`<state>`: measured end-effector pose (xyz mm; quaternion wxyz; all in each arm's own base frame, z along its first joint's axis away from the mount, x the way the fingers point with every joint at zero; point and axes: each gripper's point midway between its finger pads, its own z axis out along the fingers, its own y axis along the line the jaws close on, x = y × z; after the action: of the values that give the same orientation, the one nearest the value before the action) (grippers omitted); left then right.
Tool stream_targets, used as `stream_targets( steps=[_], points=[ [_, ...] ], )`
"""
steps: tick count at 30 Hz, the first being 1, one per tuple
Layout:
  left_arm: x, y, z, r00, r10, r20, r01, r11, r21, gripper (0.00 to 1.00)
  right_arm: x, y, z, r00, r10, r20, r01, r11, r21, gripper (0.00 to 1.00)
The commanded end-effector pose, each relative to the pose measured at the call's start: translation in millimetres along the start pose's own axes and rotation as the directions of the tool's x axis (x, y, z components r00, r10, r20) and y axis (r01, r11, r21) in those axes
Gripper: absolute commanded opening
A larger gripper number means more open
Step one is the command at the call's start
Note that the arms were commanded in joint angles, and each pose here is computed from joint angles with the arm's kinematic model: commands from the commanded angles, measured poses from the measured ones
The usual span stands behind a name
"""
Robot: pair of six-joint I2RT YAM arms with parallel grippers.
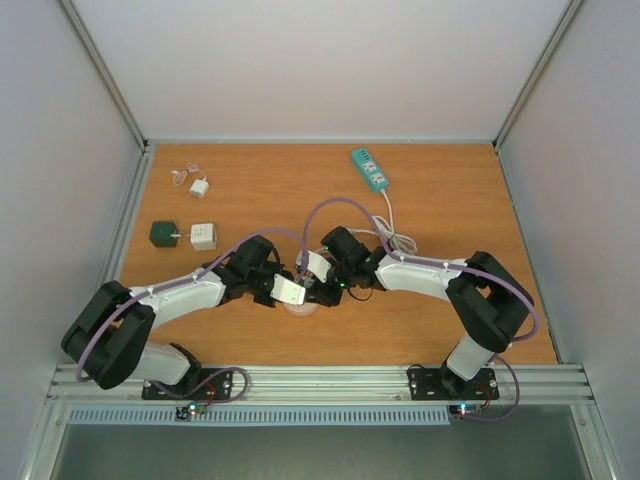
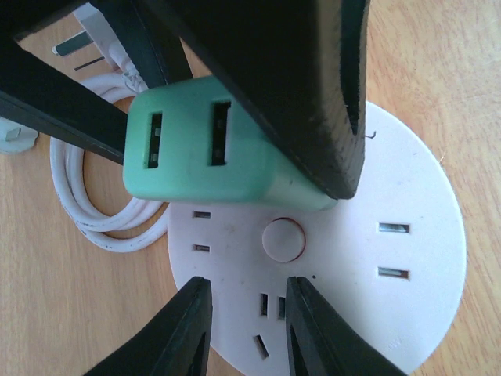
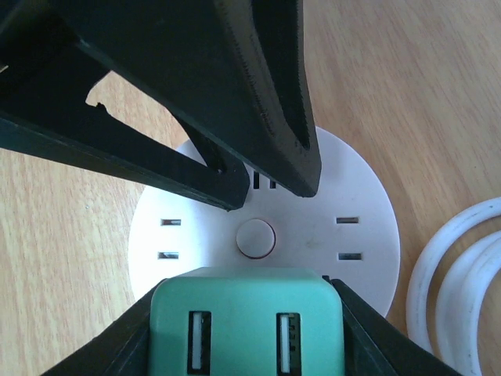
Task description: Pull the plug off the socket
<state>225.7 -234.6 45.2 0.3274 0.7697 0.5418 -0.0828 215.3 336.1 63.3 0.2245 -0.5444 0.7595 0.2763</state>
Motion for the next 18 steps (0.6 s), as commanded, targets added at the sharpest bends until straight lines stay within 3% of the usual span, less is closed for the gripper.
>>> stream_targets(
  steps=[1, 12, 18],
  points=[
    [41.0, -73.9, 2.4, 0.983, -0.066, -0.174, 0.106, 0.967, 0.230, 0.29, -40.0, 14.5, -10.7, 0.992, -0.018, 0.126, 0.029, 0.996, -0.086, 0.09],
    [-5.1, -59.6, -31.0, 0.991, -0.132, -0.006, 0.131, 0.974, 0.184, 0.35, -22.7, 8.7, 0.7, 0.996, -0.007, 0.086, 0.013, 0.998, -0.065, 0.09],
    [-11.7, -58.7, -36.6, 0.992, -0.121, 0.019, 0.117, 0.981, 0.157, 0.39, -17.0, 6.4, 4.8, 0.998, -0.002, 0.070, 0.005, 0.999, -0.053, 0.09]
  ],
)
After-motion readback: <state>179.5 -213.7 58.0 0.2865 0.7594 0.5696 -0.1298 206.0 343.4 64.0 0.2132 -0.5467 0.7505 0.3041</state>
